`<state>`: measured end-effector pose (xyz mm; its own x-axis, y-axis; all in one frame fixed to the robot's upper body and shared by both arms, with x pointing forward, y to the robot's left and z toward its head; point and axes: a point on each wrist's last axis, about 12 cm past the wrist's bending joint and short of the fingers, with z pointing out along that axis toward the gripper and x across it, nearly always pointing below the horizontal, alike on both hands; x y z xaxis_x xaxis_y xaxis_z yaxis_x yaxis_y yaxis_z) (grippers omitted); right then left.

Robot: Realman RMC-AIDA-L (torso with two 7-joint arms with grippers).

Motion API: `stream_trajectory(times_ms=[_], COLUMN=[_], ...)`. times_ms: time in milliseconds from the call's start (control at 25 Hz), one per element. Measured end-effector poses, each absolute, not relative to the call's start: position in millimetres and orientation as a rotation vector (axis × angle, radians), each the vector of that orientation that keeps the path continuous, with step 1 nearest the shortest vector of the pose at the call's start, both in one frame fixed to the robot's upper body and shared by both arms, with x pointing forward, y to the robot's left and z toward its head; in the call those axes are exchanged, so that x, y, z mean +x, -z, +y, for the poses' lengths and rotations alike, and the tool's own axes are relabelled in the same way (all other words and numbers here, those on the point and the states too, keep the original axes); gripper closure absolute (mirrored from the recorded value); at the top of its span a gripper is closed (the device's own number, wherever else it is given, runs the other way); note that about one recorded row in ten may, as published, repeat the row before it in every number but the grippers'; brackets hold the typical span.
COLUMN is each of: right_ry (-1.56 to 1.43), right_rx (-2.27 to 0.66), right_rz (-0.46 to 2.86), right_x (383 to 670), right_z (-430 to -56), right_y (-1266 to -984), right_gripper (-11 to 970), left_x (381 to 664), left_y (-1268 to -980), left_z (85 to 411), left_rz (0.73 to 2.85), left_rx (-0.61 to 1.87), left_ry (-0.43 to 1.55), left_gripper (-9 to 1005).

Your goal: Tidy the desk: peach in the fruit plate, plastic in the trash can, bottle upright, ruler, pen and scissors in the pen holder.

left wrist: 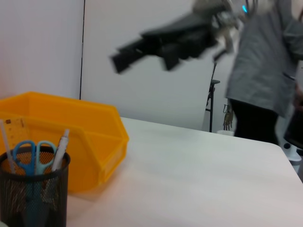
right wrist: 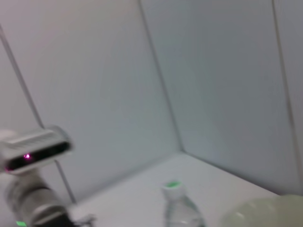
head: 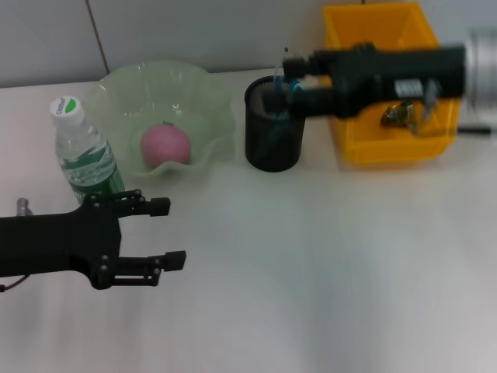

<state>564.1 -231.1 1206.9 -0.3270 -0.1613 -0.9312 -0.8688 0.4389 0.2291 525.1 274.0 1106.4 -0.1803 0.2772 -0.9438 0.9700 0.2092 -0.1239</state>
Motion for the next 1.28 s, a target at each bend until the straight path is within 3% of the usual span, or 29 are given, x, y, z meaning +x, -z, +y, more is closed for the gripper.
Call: stream_trajectory(times_ms=[280,480,840,1280], right_ry=[-1.125,-1.103,-1.049,-0.964], right_rx=[-0.841,-0.866,-0.935,-1.034], right_rz=[1.554,1.500,1.658,1.670], right_x=[537,526,514,513], right_z=[-256,-266,-290,-295], right_y=[-1143,-1117,-1090,-1083], right_gripper=[209,208,208,208], left_x=[527,527,529,534], left_y=[-1107,-1106,-1098,-1089], left_z=[281,279,269,261], left_rz=[1.634,1.628,1.648,1.693], left_rx=[1.176,1.173,1.127,1.102], left_ry=[1.042,1.047,1.089,1.118], left_gripper=[164,164,164,164])
